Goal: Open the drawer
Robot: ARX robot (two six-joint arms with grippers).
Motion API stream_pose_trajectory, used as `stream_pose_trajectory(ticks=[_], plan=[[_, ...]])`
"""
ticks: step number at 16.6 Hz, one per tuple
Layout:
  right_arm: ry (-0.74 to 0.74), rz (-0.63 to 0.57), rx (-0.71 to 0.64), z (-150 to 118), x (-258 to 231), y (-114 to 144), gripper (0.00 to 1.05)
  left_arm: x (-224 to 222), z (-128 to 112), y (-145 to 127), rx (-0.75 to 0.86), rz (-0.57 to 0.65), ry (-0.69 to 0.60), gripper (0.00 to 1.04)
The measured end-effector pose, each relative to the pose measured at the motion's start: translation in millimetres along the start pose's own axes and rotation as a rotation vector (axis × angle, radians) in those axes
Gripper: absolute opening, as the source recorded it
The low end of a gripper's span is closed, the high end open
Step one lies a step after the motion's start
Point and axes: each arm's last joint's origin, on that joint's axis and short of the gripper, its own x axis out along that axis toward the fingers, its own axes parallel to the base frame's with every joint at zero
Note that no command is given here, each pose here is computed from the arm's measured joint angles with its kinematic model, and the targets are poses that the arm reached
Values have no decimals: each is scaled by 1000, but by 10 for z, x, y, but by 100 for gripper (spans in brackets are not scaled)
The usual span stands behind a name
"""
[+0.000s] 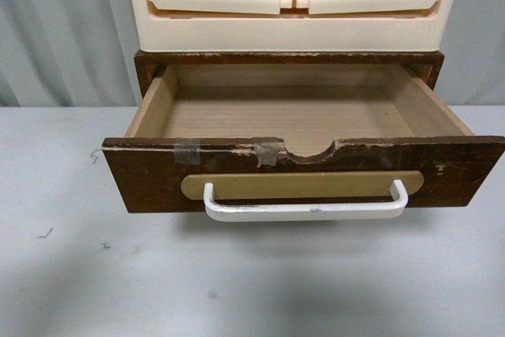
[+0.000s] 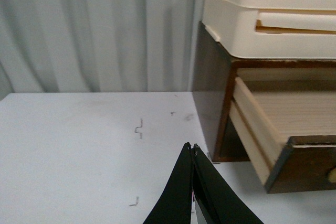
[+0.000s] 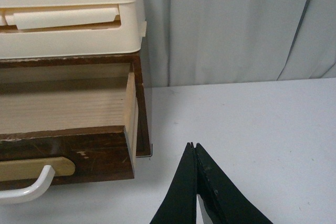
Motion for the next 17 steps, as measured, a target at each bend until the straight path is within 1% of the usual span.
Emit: stream_pose_trajectory(ticks=[1,3,5,7,17], plan=[[-20,7,3,38,-40,-16,2,-33,8,36,-1,25,-5,2],[-18,23,3,37,-106,-73,2,-88,29,22,-1,2,-16,2],[-13,-15,3,31,-165,-165,2,-139,42,20,-1,3,-19,2],[-29,5,3,61,-222,-152,2,-184,56,20,-1,2,-24,2],[-41,5,3,93,-400,-153,2,-336,73,19,0,2,-33,2]])
